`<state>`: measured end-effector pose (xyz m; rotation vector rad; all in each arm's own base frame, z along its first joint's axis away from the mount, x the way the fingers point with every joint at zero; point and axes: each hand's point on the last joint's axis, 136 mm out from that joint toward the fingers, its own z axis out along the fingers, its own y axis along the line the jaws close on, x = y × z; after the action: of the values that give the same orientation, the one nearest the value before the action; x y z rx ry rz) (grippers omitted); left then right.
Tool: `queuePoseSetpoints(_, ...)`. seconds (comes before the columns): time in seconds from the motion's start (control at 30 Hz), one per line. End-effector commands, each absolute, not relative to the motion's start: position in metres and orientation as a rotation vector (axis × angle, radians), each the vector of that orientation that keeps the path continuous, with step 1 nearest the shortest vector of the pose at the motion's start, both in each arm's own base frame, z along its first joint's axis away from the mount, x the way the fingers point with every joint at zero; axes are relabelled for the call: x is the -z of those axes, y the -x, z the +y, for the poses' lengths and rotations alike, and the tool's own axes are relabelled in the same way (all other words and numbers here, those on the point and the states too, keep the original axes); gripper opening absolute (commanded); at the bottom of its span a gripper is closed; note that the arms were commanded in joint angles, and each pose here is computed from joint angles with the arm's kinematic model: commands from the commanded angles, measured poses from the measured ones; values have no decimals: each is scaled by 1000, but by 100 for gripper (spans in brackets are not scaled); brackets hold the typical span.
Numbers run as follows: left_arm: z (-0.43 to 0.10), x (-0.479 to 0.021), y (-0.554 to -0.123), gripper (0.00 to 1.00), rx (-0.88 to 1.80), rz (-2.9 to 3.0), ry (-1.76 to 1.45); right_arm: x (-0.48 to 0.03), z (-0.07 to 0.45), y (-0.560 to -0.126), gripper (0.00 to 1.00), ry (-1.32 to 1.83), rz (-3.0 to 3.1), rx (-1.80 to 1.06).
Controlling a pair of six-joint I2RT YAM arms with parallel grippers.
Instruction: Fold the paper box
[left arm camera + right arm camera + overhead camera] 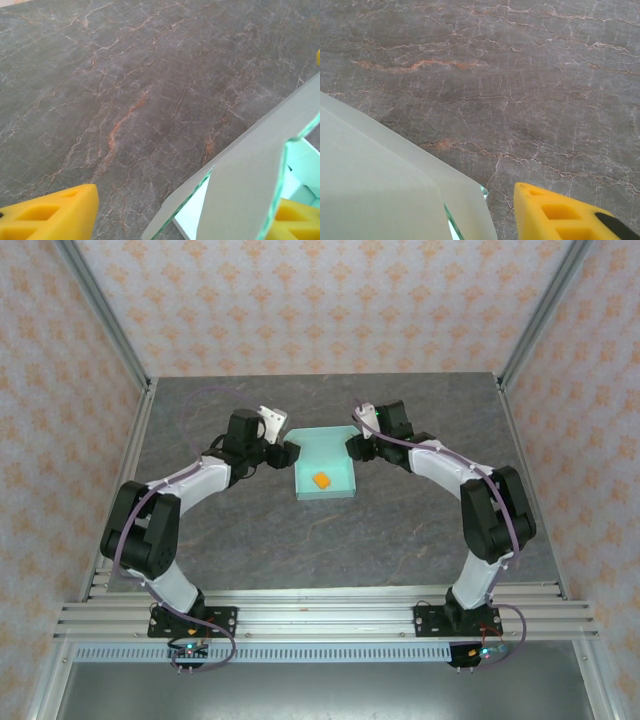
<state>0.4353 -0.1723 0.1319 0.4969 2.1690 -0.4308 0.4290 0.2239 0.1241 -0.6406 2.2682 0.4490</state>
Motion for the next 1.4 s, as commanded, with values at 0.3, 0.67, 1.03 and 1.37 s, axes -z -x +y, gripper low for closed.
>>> queuePoseSetpoints(0.3, -173, -130, -443, 43, 443, 2202, -493, -133, 231, -440, 25, 656, 2244, -350)
queuePoseSetpoints(0.67, -165, -131, -441, 28, 396, 2224, -456, -128, 227, -442, 16, 609, 2285, -258)
queuePoseSetpoints(1.03, -174, -138, -447, 13, 409, 2193, -387, -136, 236, -440, 8, 426, 2309, -193)
queuePoseSetpoints(1.37, -166, -148, -450, 7, 213, 2177, 61, -143, 219, -444, 3, 28, 2281, 27)
